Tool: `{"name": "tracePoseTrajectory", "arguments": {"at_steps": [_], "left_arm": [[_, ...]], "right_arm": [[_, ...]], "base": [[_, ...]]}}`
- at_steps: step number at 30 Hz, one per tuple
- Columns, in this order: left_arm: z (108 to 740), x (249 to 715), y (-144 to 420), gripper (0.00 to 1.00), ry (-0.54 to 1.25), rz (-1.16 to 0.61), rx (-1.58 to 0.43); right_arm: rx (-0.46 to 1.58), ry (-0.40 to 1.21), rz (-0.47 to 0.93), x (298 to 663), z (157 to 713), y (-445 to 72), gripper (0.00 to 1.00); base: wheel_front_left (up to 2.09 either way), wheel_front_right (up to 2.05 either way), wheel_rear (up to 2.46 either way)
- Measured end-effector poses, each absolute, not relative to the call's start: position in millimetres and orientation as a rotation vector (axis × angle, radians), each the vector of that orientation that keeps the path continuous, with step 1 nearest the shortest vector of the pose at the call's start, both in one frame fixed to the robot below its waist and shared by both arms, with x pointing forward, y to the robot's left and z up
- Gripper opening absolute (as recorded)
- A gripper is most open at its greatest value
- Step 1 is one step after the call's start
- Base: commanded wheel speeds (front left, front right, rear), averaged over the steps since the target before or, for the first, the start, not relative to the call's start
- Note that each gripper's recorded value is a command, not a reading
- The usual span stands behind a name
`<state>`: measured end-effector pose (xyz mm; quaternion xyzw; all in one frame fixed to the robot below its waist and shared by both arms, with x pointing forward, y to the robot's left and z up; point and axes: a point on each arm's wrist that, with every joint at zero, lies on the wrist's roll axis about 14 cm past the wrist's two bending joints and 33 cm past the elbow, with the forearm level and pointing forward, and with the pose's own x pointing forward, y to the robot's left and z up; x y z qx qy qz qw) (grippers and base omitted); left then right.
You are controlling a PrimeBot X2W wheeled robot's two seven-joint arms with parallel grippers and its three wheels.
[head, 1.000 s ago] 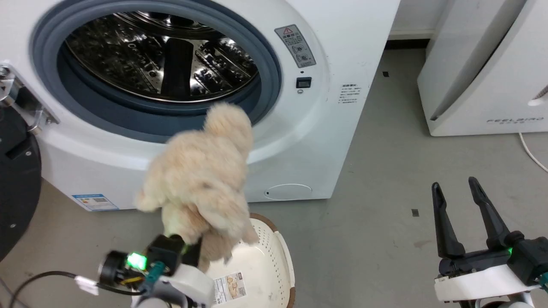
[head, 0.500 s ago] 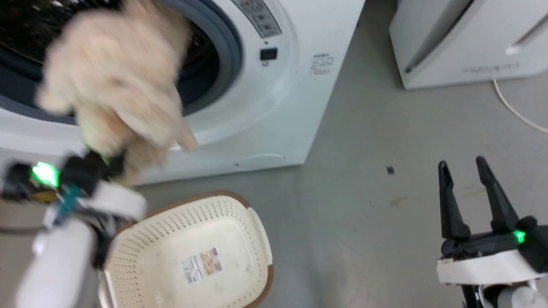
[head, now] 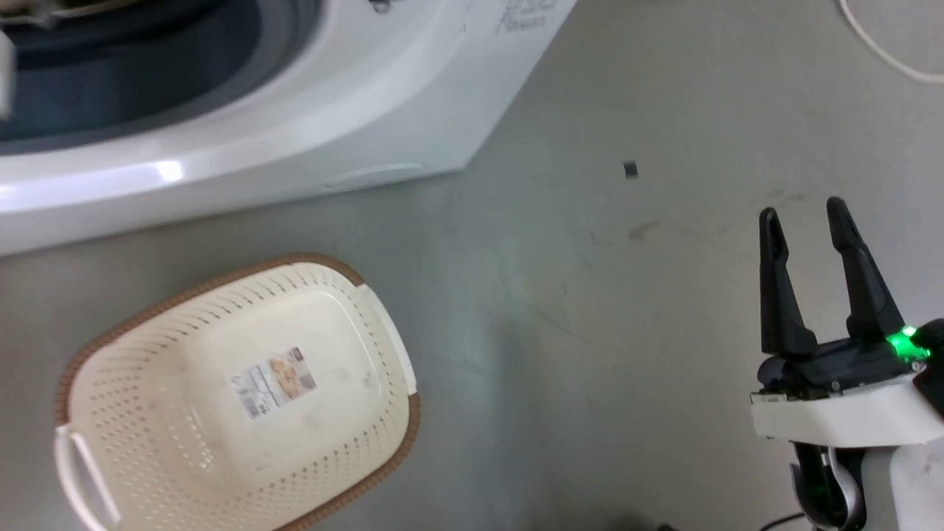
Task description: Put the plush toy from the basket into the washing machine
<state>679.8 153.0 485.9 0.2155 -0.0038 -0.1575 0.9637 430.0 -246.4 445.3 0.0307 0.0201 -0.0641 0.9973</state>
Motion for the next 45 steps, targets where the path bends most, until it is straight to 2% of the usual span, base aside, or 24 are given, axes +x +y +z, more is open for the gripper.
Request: {"name": "tracePoseTrajectory", "arguments": {"at_steps": [6, 10, 19, 23, 24, 25, 32, 38, 45], "left_arm": [[425.0, 720.4, 147.4, 0.00, 0.156, -0.341, 0.504], [374.8, 727.2, 134.1, 0.00, 0.319, -0.395, 0.554], [330.9, 732.4, 122.8, 0.00, 0.507, -0.482, 0.599], [328.9, 730.6, 123.9, 0.00, 0.531, -0.505, 0.605], [330.5, 730.7, 124.6, 0.19, 0.526, -0.508, 0.601], [332.2, 730.4, 125.4, 1.00, 0.516, -0.513, 0.604], [353.3, 723.8, 136.7, 1.00, 0.437, -0.501, 0.564], [364.2, 686.0, 138.4, 1.00, 0.399, -0.503, 0.508], [408.6, 636.1, 131.0, 1.00, 0.266, -0.448, 0.346]], "right_arm": [[0.056, 0.101, -0.145, 434.1, 420.6, -252.2, 1.00], [0.056, 0.138, -0.157, 431.4, 408.0, -255.3, 1.00], [0.055, 0.171, -0.153, 436.2, 392.6, -254.6, 1.00], [0.060, 0.172, -0.149, 437.1, 391.4, -253.1, 1.00], [0.061, 0.170, -0.148, 437.8, 391.8, -252.9, 1.00], [0.061, 0.166, -0.146, 438.9, 393.1, -252.7, 1.00], [0.055, 0.117, -0.156, 440.5, 411.1, -257.4, 1.00], [0.032, 0.051, -0.144, 438.3, 439.8, -255.7, 1.00], [0.017, -0.021, -0.121, 422.1, 474.3, -246.6, 1.00]], "base": [[0.00, 0.00, 0.00], [0.00, 0.00, 0.00], [0.00, 0.00, 0.00], [0.00, 0.00, 0.00], [0.00, 0.00, 0.00], [0.00, 0.00, 0.00], [0.00, 0.00, 0.00], [0.00, 0.00, 0.00], [0.00, 0.00, 0.00]]}}
